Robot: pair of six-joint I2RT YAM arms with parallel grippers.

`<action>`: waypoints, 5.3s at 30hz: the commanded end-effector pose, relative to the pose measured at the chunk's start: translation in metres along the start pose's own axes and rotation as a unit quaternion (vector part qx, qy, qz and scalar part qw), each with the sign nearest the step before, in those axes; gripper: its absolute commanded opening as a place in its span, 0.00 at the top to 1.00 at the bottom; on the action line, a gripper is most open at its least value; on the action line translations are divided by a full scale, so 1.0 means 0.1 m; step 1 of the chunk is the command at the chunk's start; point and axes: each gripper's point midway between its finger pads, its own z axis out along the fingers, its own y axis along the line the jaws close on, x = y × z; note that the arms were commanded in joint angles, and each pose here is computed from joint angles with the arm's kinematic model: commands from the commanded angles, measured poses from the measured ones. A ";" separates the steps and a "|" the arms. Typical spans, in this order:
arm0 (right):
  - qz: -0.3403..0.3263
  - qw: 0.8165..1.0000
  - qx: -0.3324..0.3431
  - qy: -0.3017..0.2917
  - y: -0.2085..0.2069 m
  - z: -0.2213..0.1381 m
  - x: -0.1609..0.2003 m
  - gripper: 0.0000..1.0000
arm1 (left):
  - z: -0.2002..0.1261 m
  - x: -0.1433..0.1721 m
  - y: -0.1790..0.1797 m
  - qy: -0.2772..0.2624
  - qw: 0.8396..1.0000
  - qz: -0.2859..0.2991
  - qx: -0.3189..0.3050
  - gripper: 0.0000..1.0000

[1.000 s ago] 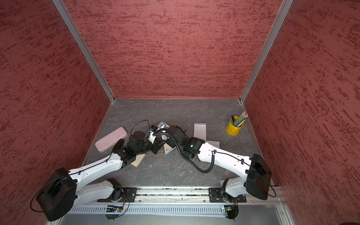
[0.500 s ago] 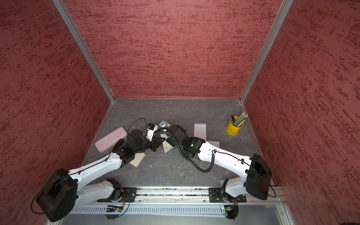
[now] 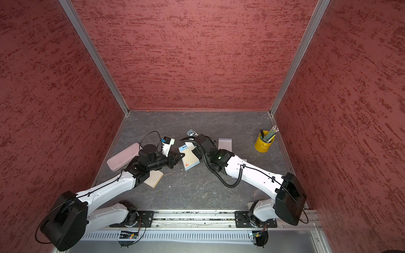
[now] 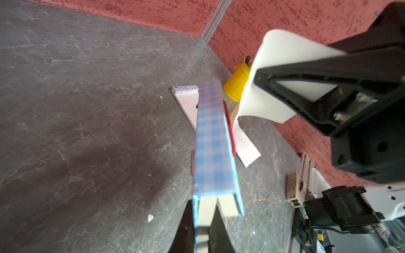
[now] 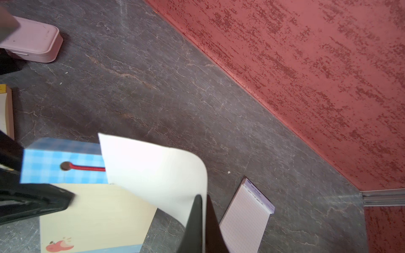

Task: Tear off pages from different memo pads
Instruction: Tear off the paper from the memo pad, then place the paper at the center of the board, then place the memo pad at the center of the board, then move the memo pad to the center of the board.

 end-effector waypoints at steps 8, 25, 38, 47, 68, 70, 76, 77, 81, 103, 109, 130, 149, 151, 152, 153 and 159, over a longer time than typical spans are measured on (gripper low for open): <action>0.064 0.995 0.074 0.037 -0.60 0.14 0.31 1.00 | -0.31 0.06 0.62 0.011 0.985 -0.155 -0.081 1.00; 0.058 0.963 0.111 0.238 -0.28 0.22 1.50 1.00 | -0.18 -0.25 0.95 0.048 0.970 -0.217 -0.103 1.00; 0.074 0.935 0.053 0.343 0.22 0.30 2.23 1.00 | 0.21 -0.11 0.82 0.090 0.969 -0.219 -0.068 1.00; 0.081 0.918 -0.028 0.388 0.57 0.24 2.44 0.86 | 0.26 -0.10 0.88 0.099 0.969 -0.216 -0.073 1.00; 0.298 0.924 -0.047 0.233 -0.17 0.01 1.43 0.32 | 1.18 -0.03 0.73 0.181 0.963 -0.197 -0.033 1.00; 0.319 0.921 -0.027 0.221 -0.30 0.00 1.44 0.33 | 1.35 0.02 0.74 0.190 0.960 -0.205 -0.027 1.00; 0.338 0.918 0.001 0.207 -0.41 -0.03 1.49 0.34 | 1.84 0.14 0.77 0.217 0.951 -0.219 -0.015 1.00; 0.339 0.918 0.004 0.207 -0.42 -0.03 1.50 0.35 | 1.91 0.14 0.77 0.217 0.950 -0.224 -0.011 1.00; 0.343 0.917 0.021 0.202 -0.47 -0.04 1.53 0.35 | 2.18 0.22 0.68 0.226 0.945 -0.235 0.004 1.00; 0.362 0.911 0.004 0.197 -0.37 0.11 1.55 0.38 | 1.89 0.24 0.94 0.236 0.947 -0.211 -0.059 0.53; 0.387 0.902 -0.016 0.193 -0.25 0.19 1.52 0.41 | 1.45 0.12 0.94 0.214 0.954 -0.183 -0.105 0.43; 0.339 0.897 -0.220 0.180 1.67 0.94 0.58 0.44 | -1.50 1.01 1.09 0.048 0.833 -0.316 -0.451 0.16; 0.307 0.858 -0.347 0.221 2.90 1.12 0.39 0.52 | -1.70 1.38 1.42 -0.001 0.788 -0.406 -0.464 0.35; 0.308 0.855 -0.351 0.225 2.94 1.14 0.42 0.56 | -1.64 1.38 1.43 0.002 0.794 -0.410 -0.448 0.39; 0.310 0.853 -0.354 0.226 2.95 1.13 0.42 0.59 | -1.64 1.37 1.43 0.000 0.794 -0.411 -0.447 0.40; 0.310 0.851 -0.358 0.227 2.97 1.13 0.42 0.62 | -1.63 1.36 1.44 -0.003 0.796 -0.408 -0.447 0.42; 0.314 0.848 -0.368 0.219 2.94 1.06 0.40 0.79 | -1.38 1.24 1.43 0.013 0.827 -0.387 -0.408 0.53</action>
